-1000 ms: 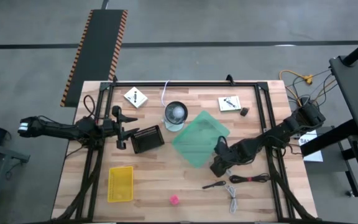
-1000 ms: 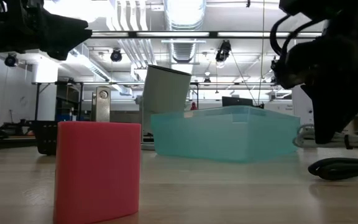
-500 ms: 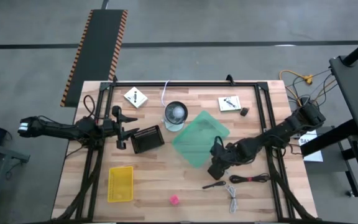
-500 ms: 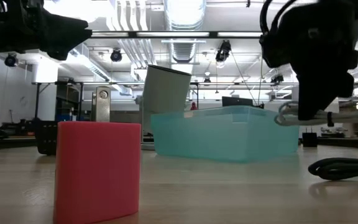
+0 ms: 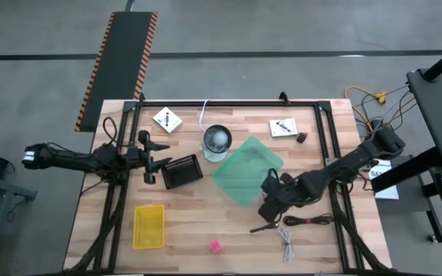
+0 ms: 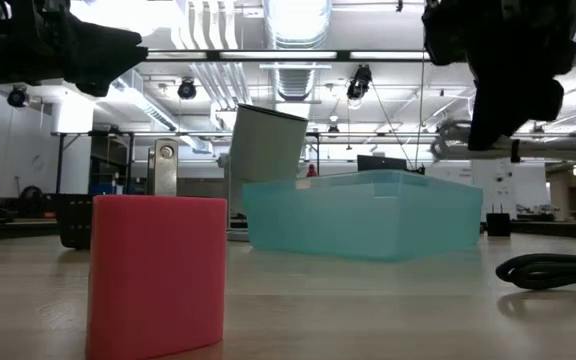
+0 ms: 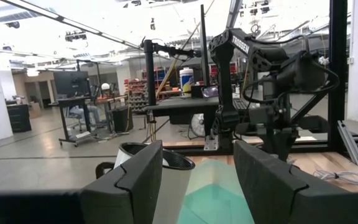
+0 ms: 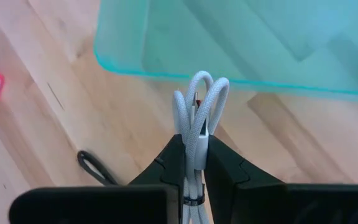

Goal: Pick and place items into bin
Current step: Put the top white charger cable into the green bin

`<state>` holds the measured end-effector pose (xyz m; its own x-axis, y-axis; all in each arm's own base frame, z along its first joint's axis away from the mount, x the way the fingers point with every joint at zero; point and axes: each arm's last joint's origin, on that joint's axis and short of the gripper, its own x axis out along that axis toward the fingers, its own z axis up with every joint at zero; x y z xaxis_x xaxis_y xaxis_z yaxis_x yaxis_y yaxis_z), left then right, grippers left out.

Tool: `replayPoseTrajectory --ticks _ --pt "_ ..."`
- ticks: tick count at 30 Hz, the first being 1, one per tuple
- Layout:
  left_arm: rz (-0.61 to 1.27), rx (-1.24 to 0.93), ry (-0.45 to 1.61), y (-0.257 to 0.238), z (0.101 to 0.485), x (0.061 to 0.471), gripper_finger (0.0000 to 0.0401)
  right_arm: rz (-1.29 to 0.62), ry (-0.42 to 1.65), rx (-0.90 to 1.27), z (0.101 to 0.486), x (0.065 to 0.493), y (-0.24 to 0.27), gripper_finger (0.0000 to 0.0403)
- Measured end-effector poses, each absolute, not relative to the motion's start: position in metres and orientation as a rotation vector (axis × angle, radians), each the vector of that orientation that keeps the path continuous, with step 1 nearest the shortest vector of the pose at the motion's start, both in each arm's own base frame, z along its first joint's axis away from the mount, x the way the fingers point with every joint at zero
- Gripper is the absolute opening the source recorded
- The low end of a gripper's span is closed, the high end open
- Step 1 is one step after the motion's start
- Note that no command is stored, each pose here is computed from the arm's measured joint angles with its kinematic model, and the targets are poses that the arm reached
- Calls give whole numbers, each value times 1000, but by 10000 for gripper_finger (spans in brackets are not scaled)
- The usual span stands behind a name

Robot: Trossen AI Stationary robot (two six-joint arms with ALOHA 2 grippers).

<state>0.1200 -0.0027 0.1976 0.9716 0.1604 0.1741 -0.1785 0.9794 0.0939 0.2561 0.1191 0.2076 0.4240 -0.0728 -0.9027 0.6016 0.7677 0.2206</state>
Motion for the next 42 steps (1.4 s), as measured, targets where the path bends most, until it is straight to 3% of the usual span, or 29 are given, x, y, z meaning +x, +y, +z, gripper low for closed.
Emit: replayPoseTrajectory --ticks 21,42 --pt "171 110 -165 -3 197 120 183 -499 887 369 225 245 112 26" --pt "171 110 -165 -3 197 120 183 -523 856 219 229 257 84 25"
